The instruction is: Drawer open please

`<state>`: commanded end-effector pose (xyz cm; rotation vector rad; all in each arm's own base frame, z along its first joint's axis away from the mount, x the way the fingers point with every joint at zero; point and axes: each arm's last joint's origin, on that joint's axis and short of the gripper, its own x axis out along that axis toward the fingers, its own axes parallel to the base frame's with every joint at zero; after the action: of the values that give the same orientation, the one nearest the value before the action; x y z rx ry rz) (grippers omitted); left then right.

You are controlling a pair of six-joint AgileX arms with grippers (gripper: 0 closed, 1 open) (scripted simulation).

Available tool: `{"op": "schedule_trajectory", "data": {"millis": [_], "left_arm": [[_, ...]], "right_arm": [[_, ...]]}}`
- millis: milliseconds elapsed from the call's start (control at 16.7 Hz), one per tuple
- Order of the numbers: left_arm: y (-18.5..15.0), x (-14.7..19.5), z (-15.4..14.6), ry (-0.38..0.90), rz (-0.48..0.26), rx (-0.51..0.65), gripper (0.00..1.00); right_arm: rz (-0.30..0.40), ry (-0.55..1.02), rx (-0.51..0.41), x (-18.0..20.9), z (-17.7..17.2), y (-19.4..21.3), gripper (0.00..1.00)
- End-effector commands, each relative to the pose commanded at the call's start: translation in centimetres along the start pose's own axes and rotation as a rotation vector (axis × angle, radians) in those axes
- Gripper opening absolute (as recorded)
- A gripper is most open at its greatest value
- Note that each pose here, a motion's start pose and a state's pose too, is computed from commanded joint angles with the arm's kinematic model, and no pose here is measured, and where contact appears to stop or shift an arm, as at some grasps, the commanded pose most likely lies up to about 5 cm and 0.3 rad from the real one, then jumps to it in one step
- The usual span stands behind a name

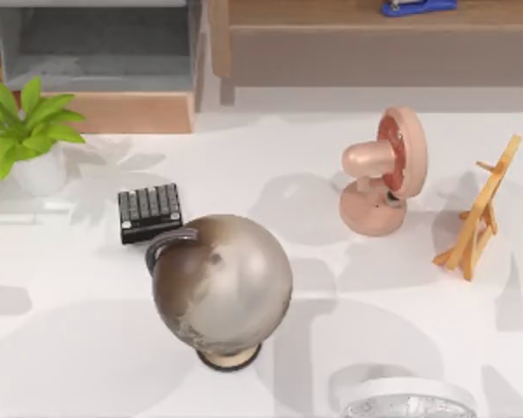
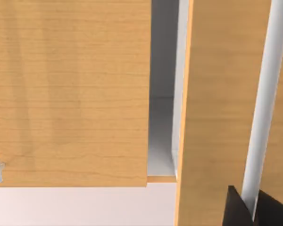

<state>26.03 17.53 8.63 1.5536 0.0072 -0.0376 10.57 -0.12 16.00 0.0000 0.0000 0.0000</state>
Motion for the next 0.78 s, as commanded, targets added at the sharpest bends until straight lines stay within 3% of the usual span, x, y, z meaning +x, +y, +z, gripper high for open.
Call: {"op": "schedule_trajectory", "data": {"millis": [360,780], "left_arm": [[0.07,-1.57,0.06,0.002,0.004,0.002,0.0],[0.07,-1.57,0.06,0.002,0.004,0.002,0.53]], "right_arm": [[0.0,0.0,0.0,0.0,0.0,0.0,1.0],[0.0,0.0,0.0,0.0,0.0,0.0,1.0]]}}
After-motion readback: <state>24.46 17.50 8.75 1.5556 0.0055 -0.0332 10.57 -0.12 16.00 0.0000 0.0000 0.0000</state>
